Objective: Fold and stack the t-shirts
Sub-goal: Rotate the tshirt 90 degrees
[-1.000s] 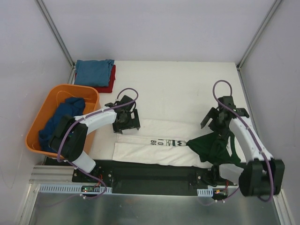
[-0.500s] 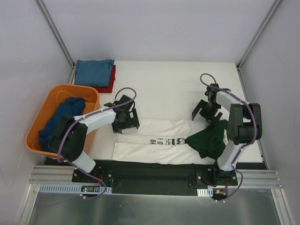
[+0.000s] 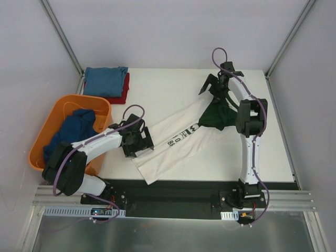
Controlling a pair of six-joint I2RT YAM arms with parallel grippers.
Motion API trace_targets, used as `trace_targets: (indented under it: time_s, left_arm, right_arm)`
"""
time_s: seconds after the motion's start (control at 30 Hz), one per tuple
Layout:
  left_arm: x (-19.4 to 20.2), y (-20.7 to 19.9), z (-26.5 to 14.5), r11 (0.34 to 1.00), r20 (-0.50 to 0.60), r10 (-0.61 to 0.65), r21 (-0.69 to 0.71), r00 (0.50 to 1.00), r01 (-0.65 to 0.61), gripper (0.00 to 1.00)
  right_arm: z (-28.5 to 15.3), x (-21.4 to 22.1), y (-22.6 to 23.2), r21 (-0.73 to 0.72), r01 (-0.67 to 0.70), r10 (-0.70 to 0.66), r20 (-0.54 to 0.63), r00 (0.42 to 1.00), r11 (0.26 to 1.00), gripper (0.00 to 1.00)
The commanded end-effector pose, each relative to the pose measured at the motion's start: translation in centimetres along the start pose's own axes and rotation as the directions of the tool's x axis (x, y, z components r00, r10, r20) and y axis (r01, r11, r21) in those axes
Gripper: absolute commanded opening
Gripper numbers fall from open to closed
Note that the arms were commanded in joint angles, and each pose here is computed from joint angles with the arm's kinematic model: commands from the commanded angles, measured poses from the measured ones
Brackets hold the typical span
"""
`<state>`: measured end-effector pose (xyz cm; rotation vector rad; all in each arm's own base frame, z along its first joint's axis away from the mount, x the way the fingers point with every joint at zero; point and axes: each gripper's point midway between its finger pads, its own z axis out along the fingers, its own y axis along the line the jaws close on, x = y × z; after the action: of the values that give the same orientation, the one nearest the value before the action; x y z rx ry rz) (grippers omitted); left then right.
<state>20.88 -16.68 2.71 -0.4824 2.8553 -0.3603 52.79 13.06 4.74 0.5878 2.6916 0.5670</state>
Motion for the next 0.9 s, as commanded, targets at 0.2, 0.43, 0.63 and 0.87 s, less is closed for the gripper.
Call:
trace_targets:
  time_s: [0.2,0.43,0.63,0.87]
  left_arm:
    - [4.6,-1.7,-4.4,0.984,-0.066,0.118,0.140,0.991,-0.108,0.99]
    - [2.4,-3.7,-5.9,0.970,0.023,0.168,0.176,0.985,-0.170,0.99]
    - [1.2,-4.1,-5.5,0.969,0.048,0.195,0.141,0.980,-0.200,0.99]
    - [2.2,-3.6,-2.3,0.965,-0.048,0.248,0.101,0.968,-0.242,0.99]
  right_arm:
    - [-9.2,-1.3,3.3,0.090,0.432,-0.441,0.155,0.884,0.897,0.97]
    - [-10.6,2.5,-3.8,0.464,0.474,-0.515,-0.046,0.856,0.748,0.97]
    - [-9.6,4.8,-5.5,0.554,0.448,-0.475,-0.105,0.874,0.701,0.97]
    - [-8.2,4.9,-7.2,0.614,0.398,-0.416,-0.122,0.901,0.681,0.97]
